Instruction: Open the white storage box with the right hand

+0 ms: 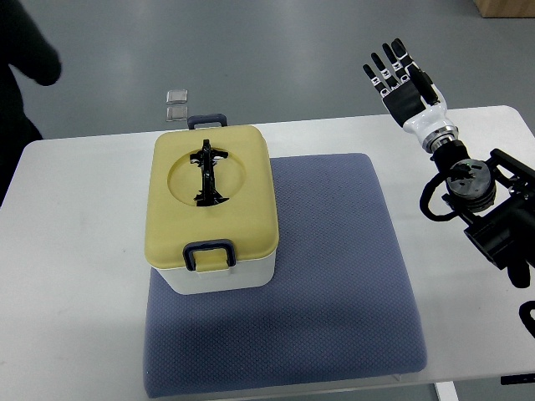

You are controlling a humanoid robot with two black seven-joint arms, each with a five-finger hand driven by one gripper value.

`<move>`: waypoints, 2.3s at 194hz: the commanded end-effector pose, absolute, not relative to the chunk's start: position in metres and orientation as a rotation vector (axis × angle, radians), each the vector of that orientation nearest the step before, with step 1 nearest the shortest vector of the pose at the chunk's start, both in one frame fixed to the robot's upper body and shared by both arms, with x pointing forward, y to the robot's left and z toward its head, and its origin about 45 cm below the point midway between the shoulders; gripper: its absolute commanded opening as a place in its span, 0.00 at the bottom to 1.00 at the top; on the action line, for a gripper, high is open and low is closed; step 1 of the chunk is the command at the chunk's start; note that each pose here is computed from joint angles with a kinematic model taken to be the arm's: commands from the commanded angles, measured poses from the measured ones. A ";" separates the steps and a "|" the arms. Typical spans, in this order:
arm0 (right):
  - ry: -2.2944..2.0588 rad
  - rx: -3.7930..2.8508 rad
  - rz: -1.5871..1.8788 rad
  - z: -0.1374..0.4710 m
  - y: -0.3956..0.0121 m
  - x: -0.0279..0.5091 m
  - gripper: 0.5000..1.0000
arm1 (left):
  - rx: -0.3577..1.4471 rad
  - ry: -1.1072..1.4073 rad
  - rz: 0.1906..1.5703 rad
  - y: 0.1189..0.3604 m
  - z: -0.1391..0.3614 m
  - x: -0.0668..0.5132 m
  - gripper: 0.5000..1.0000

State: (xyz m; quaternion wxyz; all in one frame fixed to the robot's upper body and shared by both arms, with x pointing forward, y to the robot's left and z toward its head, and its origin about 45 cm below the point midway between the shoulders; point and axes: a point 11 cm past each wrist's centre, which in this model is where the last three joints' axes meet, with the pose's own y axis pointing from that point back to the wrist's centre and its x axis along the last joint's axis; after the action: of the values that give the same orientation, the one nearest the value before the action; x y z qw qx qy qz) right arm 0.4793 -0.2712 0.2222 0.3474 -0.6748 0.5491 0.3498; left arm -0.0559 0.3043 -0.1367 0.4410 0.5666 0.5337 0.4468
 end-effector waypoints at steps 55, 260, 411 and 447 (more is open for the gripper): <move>1.419 -1.761 0.900 0.227 -0.270 0.482 0.87 | 1.404 1.321 1.113 0.305 -0.137 -0.055 1.00; -0.030 -2.858 -2.419 0.401 -0.054 0.442 0.86 | 1.377 1.328 1.089 0.294 -0.137 -0.054 1.00; -0.064 -2.793 -2.323 0.346 -0.032 0.424 0.70 | 1.380 1.329 1.090 0.295 -0.137 -0.055 1.00; -0.067 -2.781 -2.311 0.343 -0.024 0.421 0.52 | 1.381 1.328 1.088 0.295 -0.137 -0.055 1.00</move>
State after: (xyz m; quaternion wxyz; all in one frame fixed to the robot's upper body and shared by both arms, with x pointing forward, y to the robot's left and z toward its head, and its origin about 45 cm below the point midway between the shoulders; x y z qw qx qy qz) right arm 0.4218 -0.0271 0.3439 -0.2389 -0.7467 -0.0180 -0.6205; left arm -0.0546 0.2950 -0.1370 0.4522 0.5584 0.5377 0.4411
